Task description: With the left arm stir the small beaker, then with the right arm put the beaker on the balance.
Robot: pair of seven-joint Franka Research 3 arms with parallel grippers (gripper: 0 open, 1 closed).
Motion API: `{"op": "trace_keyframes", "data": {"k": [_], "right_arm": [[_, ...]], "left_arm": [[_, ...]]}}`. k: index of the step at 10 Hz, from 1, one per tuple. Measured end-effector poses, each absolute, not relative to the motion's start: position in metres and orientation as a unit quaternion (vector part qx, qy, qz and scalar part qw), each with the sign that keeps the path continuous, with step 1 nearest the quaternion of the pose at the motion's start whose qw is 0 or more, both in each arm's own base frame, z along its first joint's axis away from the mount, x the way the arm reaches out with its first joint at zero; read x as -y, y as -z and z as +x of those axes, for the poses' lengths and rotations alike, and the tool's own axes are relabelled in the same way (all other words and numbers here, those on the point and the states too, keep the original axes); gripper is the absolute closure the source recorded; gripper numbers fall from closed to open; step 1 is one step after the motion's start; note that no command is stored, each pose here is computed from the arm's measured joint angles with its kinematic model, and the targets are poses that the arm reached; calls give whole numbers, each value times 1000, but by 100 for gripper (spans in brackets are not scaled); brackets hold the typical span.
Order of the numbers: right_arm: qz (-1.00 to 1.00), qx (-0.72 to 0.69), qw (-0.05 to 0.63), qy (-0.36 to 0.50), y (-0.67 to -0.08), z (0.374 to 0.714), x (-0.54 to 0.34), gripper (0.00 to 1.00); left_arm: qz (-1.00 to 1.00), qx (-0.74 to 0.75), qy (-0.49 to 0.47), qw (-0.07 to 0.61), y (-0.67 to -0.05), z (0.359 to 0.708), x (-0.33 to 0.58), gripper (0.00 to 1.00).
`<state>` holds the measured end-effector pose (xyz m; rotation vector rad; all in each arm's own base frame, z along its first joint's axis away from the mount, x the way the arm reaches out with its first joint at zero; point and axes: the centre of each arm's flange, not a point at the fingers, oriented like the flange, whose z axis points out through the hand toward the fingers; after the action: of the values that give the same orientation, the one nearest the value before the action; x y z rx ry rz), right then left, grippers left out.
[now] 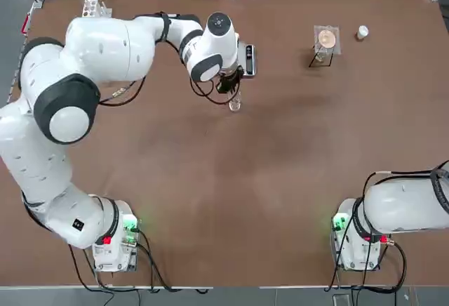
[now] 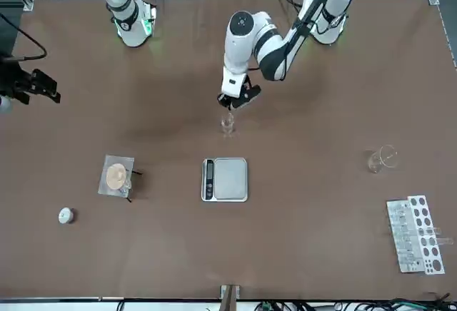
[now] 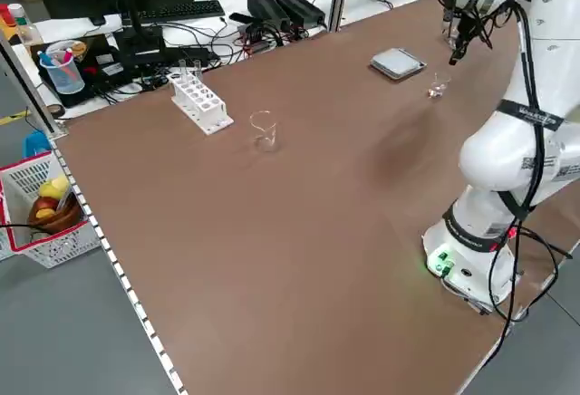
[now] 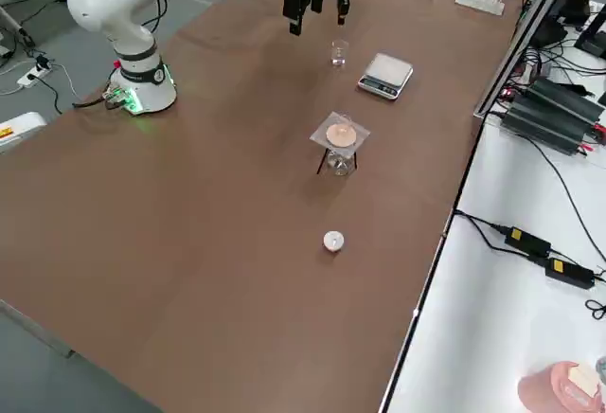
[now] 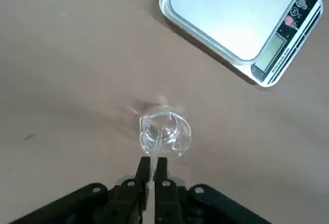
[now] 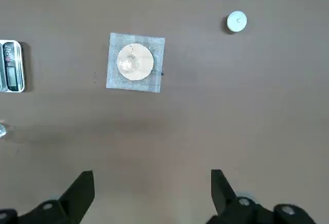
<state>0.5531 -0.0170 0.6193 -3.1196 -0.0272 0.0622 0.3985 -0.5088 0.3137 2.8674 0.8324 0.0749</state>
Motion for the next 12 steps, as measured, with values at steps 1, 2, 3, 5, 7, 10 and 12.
{"op": "trace_keyframes", "data": {"k": [1, 2, 3, 5, 7, 10, 12], "right_arm": [[-1000, 9, 11, -20, -619, 553, 17, 0], [-1000, 9, 11, -20, -619, 553, 17, 0], [-1000, 9, 11, -20, -619, 553, 17, 0], [-1000, 9, 11, -20, -619, 553, 17, 0], [-1000, 9, 11, -20, -619, 553, 17, 0], [-1000, 9, 11, -20, -619, 553, 17, 0], [-1000, 9, 11, -20, -619, 553, 17, 0]], "left_arm": [[956, -282, -25, 79, -314, 404, 510, 92], [955, -285, -23, 76, -311, 407, 509, 92], [955, -286, -23, 72, -308, 410, 508, 92], [957, -285, -22, 50, -303, 410, 504, 92], [957, -285, -21, 46, -305, 409, 505, 92], [954, -294, -22, 50, -315, 404, 516, 92], [952, -301, -21, 53, -319, 397, 528, 92]]}}
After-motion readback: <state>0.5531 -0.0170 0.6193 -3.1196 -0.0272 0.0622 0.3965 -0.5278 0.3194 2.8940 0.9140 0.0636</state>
